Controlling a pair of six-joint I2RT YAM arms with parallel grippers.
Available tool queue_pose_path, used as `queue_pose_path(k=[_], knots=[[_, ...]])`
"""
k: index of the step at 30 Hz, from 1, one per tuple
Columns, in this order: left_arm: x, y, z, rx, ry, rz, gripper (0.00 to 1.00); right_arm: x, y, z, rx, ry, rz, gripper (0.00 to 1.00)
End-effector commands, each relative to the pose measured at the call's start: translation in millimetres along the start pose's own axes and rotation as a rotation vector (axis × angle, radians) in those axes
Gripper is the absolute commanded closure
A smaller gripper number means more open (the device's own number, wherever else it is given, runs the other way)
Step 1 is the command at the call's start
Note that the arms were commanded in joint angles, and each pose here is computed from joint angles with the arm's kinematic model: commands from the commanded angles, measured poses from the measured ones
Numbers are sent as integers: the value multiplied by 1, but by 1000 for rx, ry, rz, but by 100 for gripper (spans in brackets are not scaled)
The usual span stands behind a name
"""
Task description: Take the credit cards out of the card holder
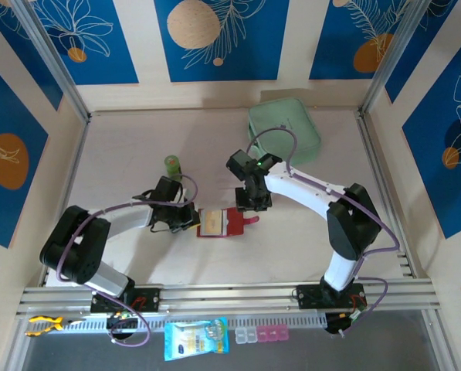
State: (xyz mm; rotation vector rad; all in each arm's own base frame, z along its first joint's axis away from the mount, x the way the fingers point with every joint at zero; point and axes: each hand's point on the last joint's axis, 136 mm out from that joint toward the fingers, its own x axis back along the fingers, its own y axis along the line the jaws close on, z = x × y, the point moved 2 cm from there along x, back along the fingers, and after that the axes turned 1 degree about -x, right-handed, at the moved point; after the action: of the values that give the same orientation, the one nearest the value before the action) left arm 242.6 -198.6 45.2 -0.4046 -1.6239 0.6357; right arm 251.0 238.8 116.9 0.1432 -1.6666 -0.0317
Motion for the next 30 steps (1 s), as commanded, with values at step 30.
queue_pose_path(k=[30], knots=[[-4, 19, 15, 56, 36, -49, 100, -89, -4, 15, -4, 176, 141, 40]])
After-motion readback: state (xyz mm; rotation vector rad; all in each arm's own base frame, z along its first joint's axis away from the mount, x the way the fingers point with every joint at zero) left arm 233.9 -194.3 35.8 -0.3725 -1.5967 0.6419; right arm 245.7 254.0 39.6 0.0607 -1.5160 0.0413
